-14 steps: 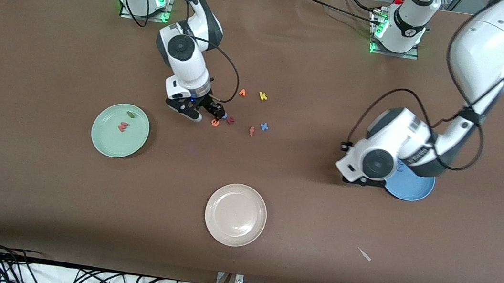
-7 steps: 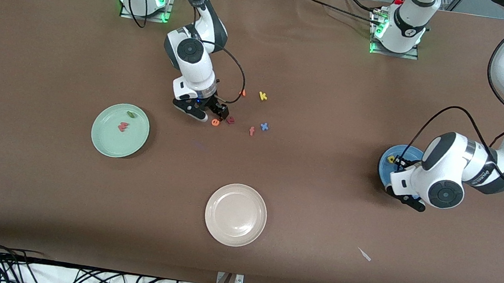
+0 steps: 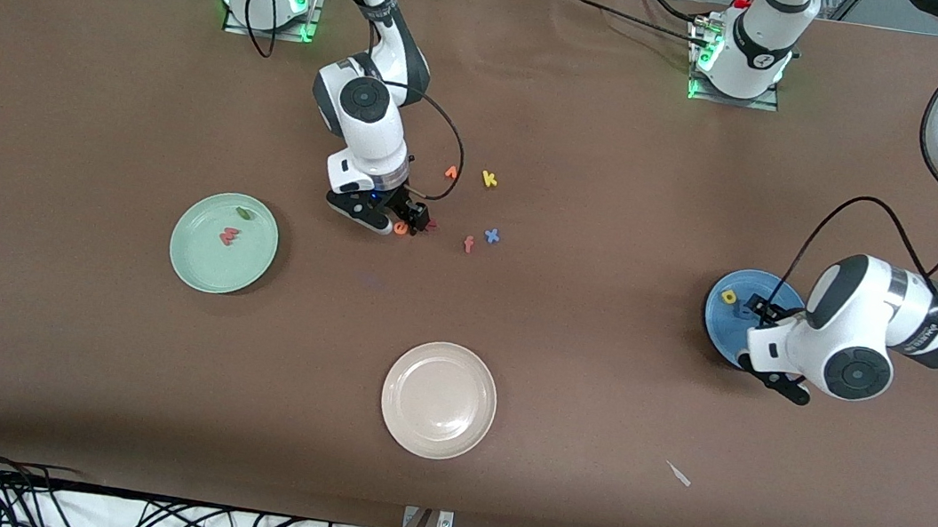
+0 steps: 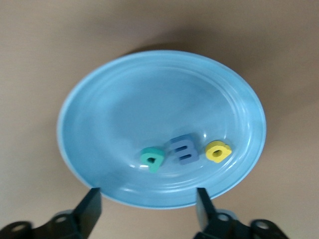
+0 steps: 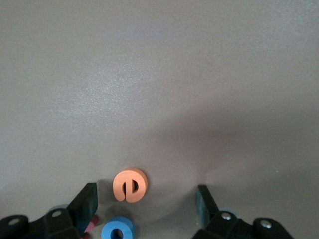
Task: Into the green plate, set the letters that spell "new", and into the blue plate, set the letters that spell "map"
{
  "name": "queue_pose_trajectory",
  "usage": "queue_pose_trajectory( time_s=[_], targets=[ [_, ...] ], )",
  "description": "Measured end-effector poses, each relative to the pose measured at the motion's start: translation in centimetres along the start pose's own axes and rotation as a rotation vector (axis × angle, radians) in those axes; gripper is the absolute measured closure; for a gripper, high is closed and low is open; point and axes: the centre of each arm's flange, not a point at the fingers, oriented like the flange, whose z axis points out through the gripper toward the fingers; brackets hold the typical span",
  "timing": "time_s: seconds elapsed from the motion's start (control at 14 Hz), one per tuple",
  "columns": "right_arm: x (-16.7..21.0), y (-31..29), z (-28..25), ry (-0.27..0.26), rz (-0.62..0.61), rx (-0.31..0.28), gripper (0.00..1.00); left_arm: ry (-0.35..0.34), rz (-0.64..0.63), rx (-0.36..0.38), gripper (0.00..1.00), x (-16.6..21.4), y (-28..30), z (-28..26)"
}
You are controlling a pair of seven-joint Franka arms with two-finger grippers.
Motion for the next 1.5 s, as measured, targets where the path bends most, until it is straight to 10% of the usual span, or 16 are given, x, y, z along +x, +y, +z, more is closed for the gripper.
queue_pose_trajectory(
  time_s=[0.57, 1.0, 1.5],
  targets=[
    [0.2, 0.1, 0.5, 0.002, 0.001, -0.008, 0.19, 0.085, -0.244, -0.113, 0.0, -2.7, -1.5, -6.4],
    [-0.1, -0.7, 0.7, 0.022, -0.018, -0.008, 0.37, 0.259, -0.484, -0.211, 0.0, -14.0, -4.1, -17.1],
    [0.2, -0.8, 0.6, 0.03, -0.018, -0.008, 0.47, 0.432, -0.465, -0.136, 0.0, -22.7, 2.7, -27.3]
  ],
)
